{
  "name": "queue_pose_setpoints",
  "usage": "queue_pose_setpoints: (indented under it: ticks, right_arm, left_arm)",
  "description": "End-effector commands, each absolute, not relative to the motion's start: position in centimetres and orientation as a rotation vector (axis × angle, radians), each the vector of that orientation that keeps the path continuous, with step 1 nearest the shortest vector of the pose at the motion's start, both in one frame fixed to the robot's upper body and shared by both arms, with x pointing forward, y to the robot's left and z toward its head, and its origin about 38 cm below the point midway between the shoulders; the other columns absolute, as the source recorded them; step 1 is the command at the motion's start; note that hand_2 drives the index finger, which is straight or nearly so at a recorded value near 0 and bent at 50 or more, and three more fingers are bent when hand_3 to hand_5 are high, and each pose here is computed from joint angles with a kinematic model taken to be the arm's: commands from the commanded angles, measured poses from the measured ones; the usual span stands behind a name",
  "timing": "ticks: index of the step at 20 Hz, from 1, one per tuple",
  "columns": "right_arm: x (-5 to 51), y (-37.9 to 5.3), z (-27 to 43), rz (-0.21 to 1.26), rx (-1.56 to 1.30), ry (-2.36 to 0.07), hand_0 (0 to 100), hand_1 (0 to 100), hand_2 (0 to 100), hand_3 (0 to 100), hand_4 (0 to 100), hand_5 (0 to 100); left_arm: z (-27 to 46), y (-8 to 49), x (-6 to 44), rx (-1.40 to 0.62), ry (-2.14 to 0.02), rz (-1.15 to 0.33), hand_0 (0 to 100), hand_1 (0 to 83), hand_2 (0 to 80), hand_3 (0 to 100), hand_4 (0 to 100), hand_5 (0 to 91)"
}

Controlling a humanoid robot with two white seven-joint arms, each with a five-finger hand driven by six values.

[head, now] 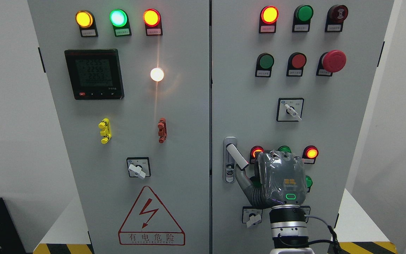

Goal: Release door handle

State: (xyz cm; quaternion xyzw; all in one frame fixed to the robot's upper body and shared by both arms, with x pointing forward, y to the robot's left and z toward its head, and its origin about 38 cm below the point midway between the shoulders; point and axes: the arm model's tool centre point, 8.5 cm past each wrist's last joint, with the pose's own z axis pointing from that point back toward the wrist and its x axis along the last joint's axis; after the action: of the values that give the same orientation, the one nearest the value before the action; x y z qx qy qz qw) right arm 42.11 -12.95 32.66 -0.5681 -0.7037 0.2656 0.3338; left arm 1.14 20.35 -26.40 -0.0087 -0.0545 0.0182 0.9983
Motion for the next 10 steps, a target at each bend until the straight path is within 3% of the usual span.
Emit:
queue_pose_setpoints:
  ticks: [1,10]
  right_arm:
    - [42.08,-13.17,32.81,0.686,-1.485,-1.839,49,44,91,100,100,100]
    - [42.10,-13.24,32.89,0.681,-1.485,-1.838,51,43,91,100,100,100]
  left_arm:
    - [-26.33,20.48,1.81,-0.013,-0.106,0.033,12,55.6,0.0,0,0,0.0]
    - [-26.33,20.48,1.81,-0.013,-0.106,0.033,12,55.6,0.0,0,0,0.0]
